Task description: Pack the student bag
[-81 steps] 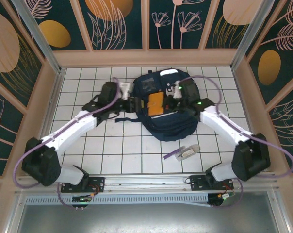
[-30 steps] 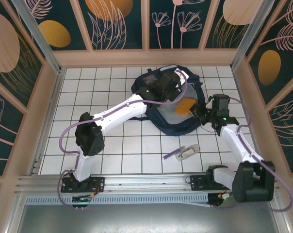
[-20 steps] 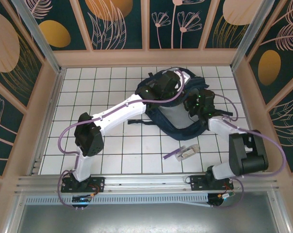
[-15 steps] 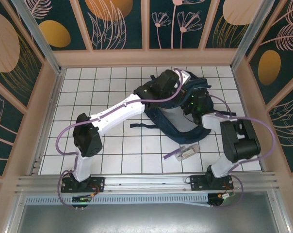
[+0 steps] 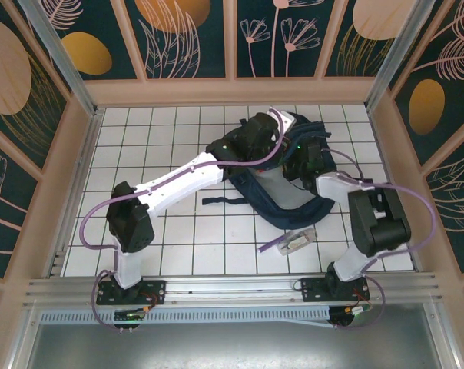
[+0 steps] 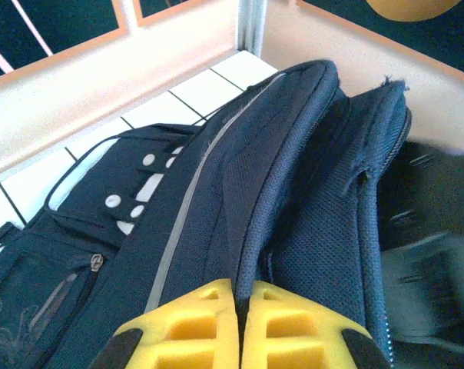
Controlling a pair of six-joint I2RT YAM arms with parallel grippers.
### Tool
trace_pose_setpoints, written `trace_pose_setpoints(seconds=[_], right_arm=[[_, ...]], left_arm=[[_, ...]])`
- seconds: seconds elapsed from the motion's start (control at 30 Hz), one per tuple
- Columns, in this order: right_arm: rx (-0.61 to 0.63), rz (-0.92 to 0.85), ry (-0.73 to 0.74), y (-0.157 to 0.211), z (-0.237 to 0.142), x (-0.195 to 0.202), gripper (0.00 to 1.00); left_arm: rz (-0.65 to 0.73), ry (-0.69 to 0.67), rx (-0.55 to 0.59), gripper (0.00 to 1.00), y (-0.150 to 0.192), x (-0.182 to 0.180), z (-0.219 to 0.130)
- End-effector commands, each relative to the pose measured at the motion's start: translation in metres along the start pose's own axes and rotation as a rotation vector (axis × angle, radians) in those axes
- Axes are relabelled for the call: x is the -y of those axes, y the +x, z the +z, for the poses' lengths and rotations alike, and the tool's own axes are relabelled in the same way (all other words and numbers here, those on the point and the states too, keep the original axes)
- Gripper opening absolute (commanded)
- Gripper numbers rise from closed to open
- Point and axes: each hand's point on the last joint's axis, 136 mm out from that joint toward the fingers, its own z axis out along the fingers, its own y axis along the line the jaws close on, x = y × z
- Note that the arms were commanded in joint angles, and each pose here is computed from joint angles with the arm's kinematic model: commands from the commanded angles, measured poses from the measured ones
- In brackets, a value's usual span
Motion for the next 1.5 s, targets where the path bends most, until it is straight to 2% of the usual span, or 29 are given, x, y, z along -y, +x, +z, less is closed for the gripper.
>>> trace_pose_setpoints(seconds=[0.0, 0.1, 0.2, 0.33, 0.43, 0.47, 0.53, 0.63, 0.7, 0.73, 0.8, 0.83, 0.9, 0.93, 1.0, 1.07, 1.17, 1.2, 1.27, 1.33, 1.47], right_arm=[[0.023, -0.089, 0.018, -0.008, -0.034, -0.014, 0.58], [0.042, -0.191, 0.067, -0.012, -0.058, -0.003, 0.58], [0.060, -0.269, 0.151, -0.020, -0.083, 0.021, 0.58], [0.095, -0.287, 0.207, -0.041, -0.123, 0.054, 0.58], [0.199, -0.386, 0.271, -0.066, -0.160, 0.061, 0.58], [0.246, -0.417, 0.311, -0.075, -0.174, 0.062, 0.58], [0.310, -0.482, 0.340, -0.087, -0.194, 0.056, 0.58], [0.332, -0.557, 0.343, -0.096, -0.208, 0.043, 0.58], [0.289, -0.602, 0.329, -0.093, -0.206, 0.033, 0.58], [0.254, -0.637, 0.310, -0.089, -0.203, 0.027, 0.58], [0.161, -0.712, 0.272, -0.078, -0.192, 0.018, 0.58], [0.103, -0.740, 0.249, -0.070, -0.184, 0.016, 0.57], [-0.034, -0.760, 0.227, -0.053, -0.161, 0.021, 0.56], [-0.105, -0.764, 0.218, -0.042, -0.149, 0.026, 0.55], [-0.170, -0.774, 0.247, -0.030, -0.130, 0.037, 0.53], [-0.169, -0.769, 0.298, -0.031, -0.116, 0.049, 0.53], [-0.156, -0.755, 0.308, -0.037, -0.098, 0.059, 0.51], [-0.152, -0.759, 0.308, -0.039, -0.092, 0.060, 0.50], [-0.168, -0.770, 0.306, -0.040, -0.078, 0.066, 0.45], [-0.201, -0.781, 0.293, -0.037, -0.066, 0.067, 0.41], [-0.245, -0.838, 0.256, -0.025, -0.038, 0.064, 0.38]], left_arm=[[-0.026, -0.032, 0.183, 0.00, -0.051, -0.015, -0.026], [-0.018, -0.033, 0.158, 0.00, -0.038, -0.019, -0.019], [0.021, 0.046, 0.127, 0.00, -0.023, -0.006, -0.015], [0.054, 0.109, 0.091, 0.00, -0.003, 0.003, -0.012], [0.106, 0.214, 0.058, 0.00, 0.010, 0.020, -0.014], [0.125, 0.263, 0.040, 0.02, 0.016, 0.028, -0.014], [0.134, 0.316, 0.019, 0.13, 0.020, 0.035, -0.015], [0.119, 0.409, 0.005, 0.35, 0.019, 0.039, -0.020], [0.097, 0.446, 0.014, 0.44, 0.009, 0.033, -0.025], [0.074, 0.412, 0.024, 0.47, 0.003, 0.021, -0.023], [0.014, 0.258, 0.039, 0.57, -0.007, -0.016, -0.015], [0.008, 0.170, 0.036, 0.66, -0.007, -0.035, -0.008], [0.045, 0.022, 0.022, 0.76, 0.001, -0.065, 0.009], [0.091, -0.033, -0.001, 0.77, 0.010, -0.076, 0.023], [0.190, -0.120, -0.049, 0.75, 0.030, -0.093, 0.049], [0.236, -0.220, -0.084, 0.74, 0.054, -0.114, 0.075], [0.255, -0.282, -0.150, 0.72, 0.098, -0.136, 0.107], [0.236, -0.337, -0.170, 0.67, 0.110, -0.148, 0.113], [0.193, -0.405, -0.214, 0.62, 0.139, -0.163, 0.119], [0.166, -0.391, -0.248, 0.62, 0.165, -0.162, 0.115], [0.090, -0.324, -0.321, 0.61, 0.218, -0.150, 0.074]])
